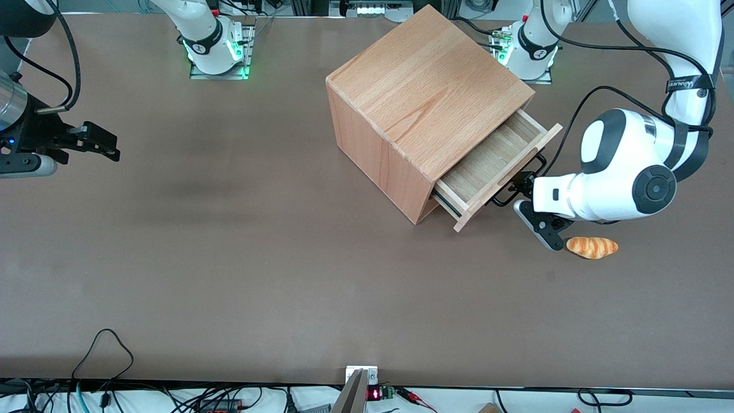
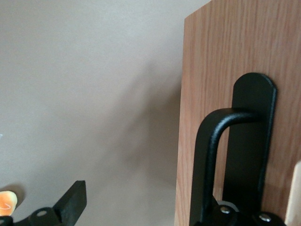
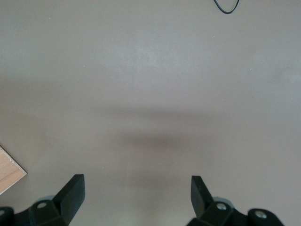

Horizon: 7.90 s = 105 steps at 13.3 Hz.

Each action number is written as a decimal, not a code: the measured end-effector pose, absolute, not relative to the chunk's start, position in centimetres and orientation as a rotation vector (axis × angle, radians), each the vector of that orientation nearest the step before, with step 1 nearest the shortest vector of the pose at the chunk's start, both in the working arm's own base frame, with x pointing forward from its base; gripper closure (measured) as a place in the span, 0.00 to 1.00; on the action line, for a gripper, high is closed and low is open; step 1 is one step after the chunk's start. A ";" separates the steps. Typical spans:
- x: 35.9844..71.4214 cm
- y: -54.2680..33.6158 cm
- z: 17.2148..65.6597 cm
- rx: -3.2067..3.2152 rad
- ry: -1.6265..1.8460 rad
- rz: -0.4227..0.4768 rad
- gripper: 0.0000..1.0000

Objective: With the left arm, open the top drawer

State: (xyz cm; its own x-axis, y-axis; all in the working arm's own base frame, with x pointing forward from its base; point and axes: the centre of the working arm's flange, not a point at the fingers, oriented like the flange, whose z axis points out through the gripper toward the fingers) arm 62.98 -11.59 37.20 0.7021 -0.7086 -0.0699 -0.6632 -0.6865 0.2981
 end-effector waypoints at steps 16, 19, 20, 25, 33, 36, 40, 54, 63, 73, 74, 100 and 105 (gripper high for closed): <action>66.6 -6.6 37.6 2.690 -1.064 -0.175 0.00; 67.2 -5.7 37.7 2.697 -1.058 -0.164 0.00; 67.4 -5.5 37.7 2.699 -1.055 -0.161 0.00; 68.0 -4.7 37.7 2.702 -1.049 -0.154 0.00; 68.2 -3.6 37.3 2.685 -1.000 -0.145 0.00; 68.2 -3.5 37.2 2.679 -0.990 -0.157 0.00; 68.3 -3.3 37.1 2.668 -0.948 -0.188 0.00; 67.9 -1.0 38.8 2.675 -0.846 -0.290 0.00; 68.2 -0.9 43.4 2.689 -0.844 -0.257 0.00; 67.4 5.5 50.3 2.969 -0.509 -0.187 0.00; 67.1 5.6 51.3 2.996 -0.483 -0.175 0.00; 53.8 2.4 63.8 3.132 -0.052 0.075 0.00; 52.9 3.2 63.9 3.132 -0.040 0.038 0.00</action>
